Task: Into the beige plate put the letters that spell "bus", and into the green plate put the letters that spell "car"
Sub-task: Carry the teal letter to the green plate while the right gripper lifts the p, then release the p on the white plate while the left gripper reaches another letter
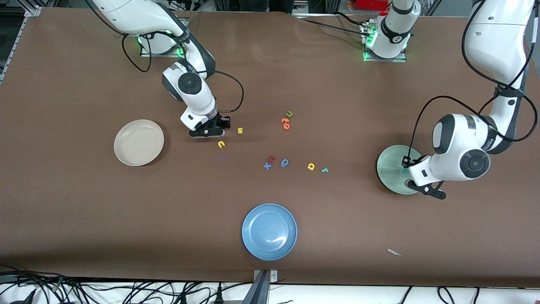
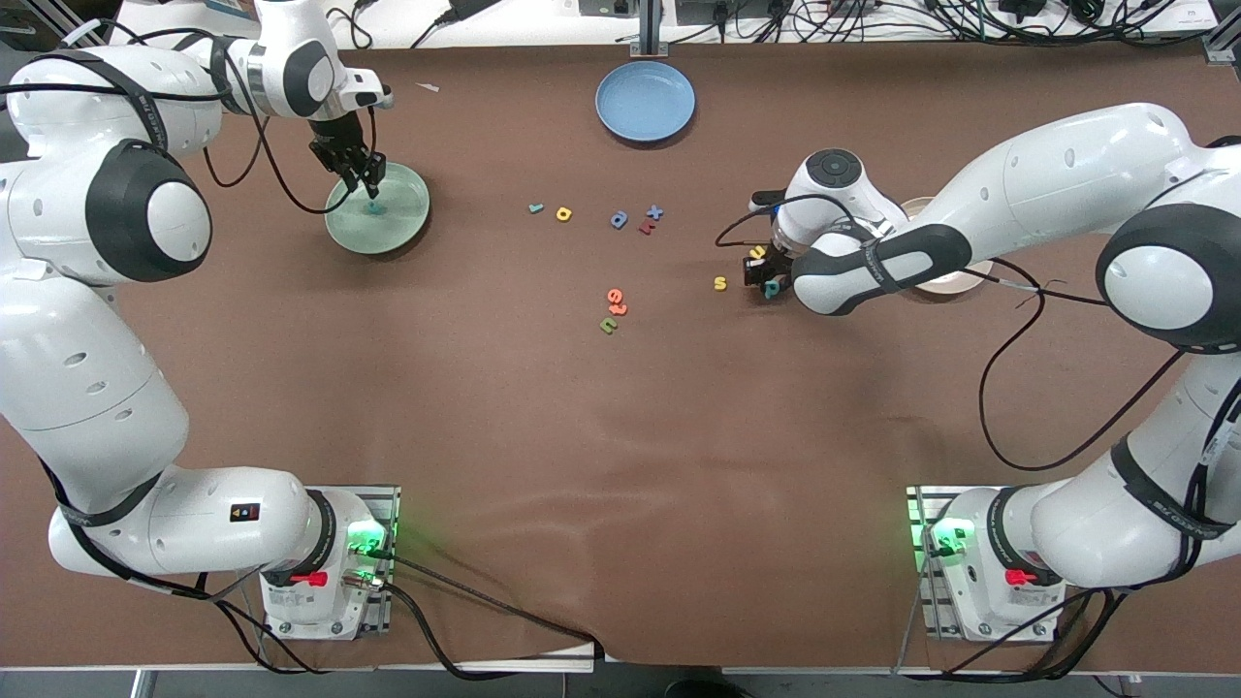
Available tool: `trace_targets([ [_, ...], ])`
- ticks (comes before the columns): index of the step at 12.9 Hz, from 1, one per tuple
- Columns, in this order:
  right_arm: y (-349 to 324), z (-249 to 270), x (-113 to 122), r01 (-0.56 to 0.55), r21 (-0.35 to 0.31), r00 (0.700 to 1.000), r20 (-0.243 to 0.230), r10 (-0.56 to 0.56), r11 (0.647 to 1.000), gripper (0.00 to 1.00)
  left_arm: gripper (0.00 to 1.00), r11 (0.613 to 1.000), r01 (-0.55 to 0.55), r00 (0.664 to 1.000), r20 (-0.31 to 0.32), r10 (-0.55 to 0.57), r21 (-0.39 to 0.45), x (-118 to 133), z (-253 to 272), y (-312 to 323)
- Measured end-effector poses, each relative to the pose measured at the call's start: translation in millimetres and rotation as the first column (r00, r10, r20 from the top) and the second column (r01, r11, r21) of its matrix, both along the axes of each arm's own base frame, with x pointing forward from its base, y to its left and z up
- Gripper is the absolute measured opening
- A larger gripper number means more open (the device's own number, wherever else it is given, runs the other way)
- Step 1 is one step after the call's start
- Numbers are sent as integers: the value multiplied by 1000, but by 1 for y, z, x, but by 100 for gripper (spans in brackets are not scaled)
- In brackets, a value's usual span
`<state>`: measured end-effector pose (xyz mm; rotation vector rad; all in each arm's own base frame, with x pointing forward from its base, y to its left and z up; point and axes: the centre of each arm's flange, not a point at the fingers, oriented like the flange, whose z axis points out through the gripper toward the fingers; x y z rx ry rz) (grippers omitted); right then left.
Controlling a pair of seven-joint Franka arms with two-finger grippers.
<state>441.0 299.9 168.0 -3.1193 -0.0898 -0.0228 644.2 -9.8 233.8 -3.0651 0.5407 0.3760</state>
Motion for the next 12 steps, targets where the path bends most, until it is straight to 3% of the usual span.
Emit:
trace_targets([
  [1,0,0,0,-1,0,1000,2,1,1000,34,64,1000,-8,1000,23,8,-6,6,7,-3],
  [4,-1,1,1,-5,-3,1000,4,5,1000,34,97,987,-134,987,72,141,-86,24,34,-23],
  [6,-7,6,7,-17,-31,1000,4,18,999,34,100,966,-239,968,49,245,-102,20,28,-77],
  [9,-34,45,26,-84,-107,996,-2,84,991,34,100,927,-363,923,101,372,-98,8,8,-186],
  [12,-92,81,53,-163,-156,987,-19,162,974,34,100,877,-470,868,123,480,-104,-7,-11,-244],
])
